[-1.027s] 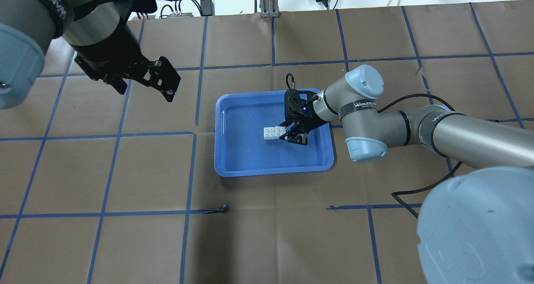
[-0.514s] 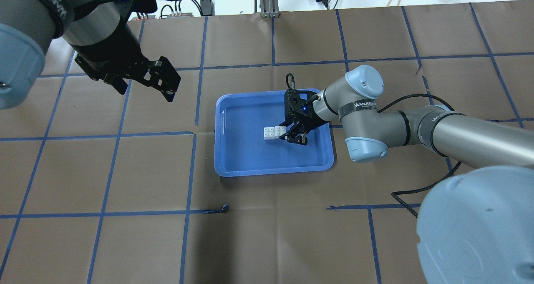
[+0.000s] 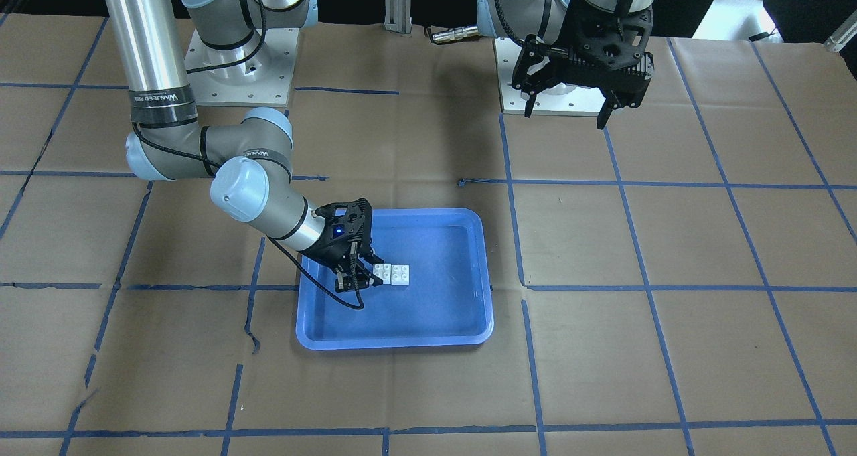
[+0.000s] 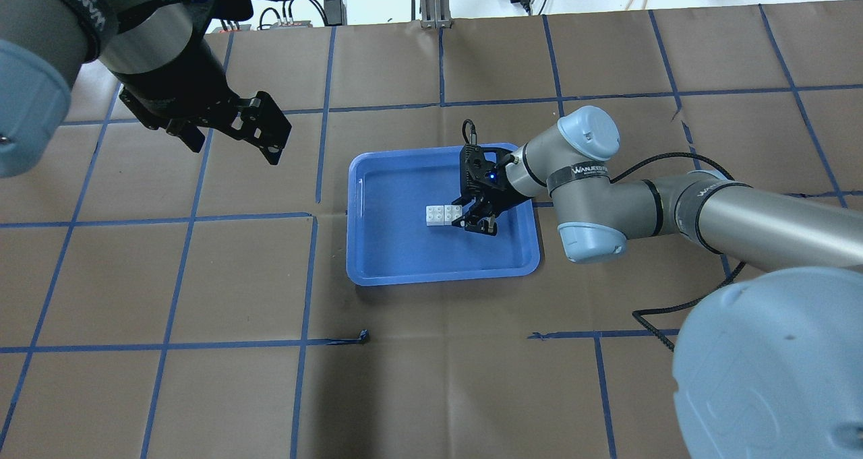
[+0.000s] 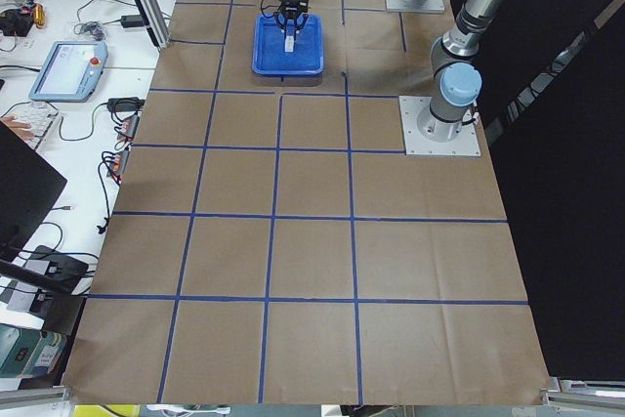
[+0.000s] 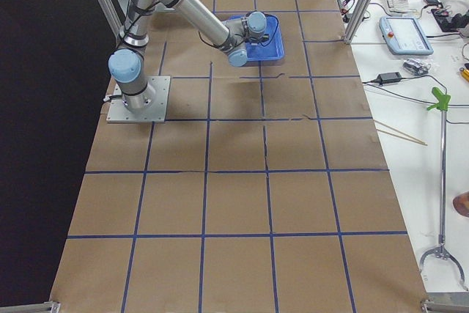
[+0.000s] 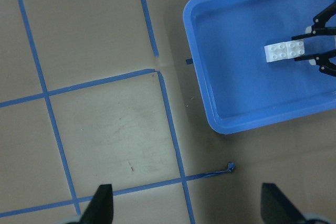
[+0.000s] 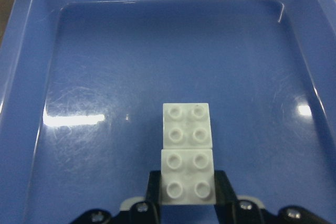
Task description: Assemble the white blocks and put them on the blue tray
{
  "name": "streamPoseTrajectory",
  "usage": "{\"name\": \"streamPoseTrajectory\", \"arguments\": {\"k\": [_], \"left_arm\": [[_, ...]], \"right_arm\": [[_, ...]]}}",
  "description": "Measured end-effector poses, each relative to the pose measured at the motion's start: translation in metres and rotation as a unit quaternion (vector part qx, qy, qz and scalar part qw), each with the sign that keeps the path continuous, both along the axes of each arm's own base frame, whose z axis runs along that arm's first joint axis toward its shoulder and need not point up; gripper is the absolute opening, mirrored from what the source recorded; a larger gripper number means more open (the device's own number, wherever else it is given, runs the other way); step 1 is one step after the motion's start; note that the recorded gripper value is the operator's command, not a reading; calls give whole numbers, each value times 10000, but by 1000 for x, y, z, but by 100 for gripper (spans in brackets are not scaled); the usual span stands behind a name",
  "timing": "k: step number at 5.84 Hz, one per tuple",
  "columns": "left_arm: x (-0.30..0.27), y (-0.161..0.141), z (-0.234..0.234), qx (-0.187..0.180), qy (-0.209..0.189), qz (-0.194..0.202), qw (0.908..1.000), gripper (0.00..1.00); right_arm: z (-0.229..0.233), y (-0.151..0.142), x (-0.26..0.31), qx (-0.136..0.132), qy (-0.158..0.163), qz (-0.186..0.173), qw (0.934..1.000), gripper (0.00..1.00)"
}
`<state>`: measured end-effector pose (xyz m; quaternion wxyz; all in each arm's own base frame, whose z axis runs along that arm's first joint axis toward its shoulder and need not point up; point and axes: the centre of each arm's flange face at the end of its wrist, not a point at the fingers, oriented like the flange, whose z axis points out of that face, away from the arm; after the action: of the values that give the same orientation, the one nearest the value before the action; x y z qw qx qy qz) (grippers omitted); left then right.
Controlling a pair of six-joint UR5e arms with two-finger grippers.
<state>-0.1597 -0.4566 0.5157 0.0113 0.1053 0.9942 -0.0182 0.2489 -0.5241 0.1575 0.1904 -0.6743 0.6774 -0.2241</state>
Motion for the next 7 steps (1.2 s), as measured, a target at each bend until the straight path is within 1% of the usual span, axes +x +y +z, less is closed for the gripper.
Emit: {"name": "streamPoseTrajectory", "arguments": {"k": [3, 5, 7], "left_arm": [[-1, -1, -1, 1, 3, -9, 10000, 99], [0, 0, 2, -26, 9, 2, 10000, 99], [9, 2, 7, -60, 11, 99, 9999, 99]], "right_arm": [[-6, 0, 0, 54, -1, 1, 10000, 30], [-5, 0, 0, 56, -2, -12, 10000, 32], [-2, -2, 0, 50, -14, -92, 9999, 32]]}}
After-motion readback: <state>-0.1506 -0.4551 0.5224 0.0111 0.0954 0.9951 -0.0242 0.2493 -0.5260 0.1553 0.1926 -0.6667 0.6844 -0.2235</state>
